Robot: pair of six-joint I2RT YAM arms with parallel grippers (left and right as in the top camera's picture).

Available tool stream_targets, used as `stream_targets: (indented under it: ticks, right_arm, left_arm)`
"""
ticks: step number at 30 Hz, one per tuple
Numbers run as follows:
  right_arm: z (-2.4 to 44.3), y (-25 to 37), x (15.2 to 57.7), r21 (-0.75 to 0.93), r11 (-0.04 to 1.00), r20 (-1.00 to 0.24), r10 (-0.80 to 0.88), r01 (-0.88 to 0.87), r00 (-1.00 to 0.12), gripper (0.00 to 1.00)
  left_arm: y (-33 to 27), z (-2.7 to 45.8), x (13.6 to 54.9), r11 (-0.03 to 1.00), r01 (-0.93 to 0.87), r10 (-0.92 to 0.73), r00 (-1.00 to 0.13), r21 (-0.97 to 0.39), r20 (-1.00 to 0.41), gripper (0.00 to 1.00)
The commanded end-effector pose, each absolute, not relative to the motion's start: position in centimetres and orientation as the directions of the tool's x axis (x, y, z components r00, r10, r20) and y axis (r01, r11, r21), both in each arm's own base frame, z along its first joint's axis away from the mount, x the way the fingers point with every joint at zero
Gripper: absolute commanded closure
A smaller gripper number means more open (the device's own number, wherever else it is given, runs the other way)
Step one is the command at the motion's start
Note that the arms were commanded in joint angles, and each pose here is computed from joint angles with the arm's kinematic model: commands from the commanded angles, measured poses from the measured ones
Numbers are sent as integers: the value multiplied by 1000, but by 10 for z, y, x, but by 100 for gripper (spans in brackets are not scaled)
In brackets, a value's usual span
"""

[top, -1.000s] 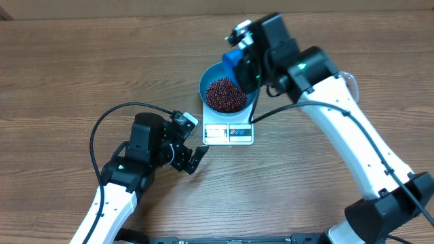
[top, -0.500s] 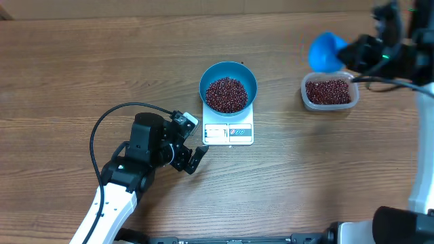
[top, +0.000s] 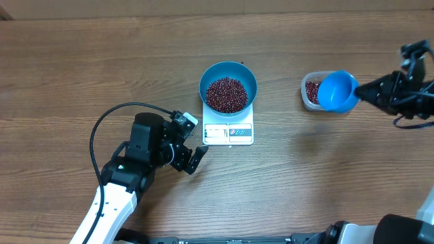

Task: Scoop item into bowl and weigh 150g on scale
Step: 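Carry the scoop right and lower it onto the table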

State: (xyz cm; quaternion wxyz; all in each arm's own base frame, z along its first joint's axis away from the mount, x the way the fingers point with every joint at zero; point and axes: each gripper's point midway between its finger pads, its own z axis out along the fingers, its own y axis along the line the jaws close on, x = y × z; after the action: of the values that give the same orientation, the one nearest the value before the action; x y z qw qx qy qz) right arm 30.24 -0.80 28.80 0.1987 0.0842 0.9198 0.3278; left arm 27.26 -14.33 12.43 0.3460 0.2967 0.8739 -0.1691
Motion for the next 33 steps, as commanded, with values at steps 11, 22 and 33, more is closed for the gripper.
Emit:
stream_targets:
  ticks: [11,22,33]
  right_arm:
    - [129,1,287,693,711,-141,294,118,-945,96]
    - [92,-2,292,699,680,-84,385,221,-919,73]
    - [71,-32,282,519,744,-3,493,419,-870,25]
  left_arm:
    - [-141,121,273,777,622,390,-600,-100,-698,0]
    - [-141,121,273,777,622,390,-600,-100,-698,0]
    - [-141,121,273,777,622,390,-600,-100,-698,0]
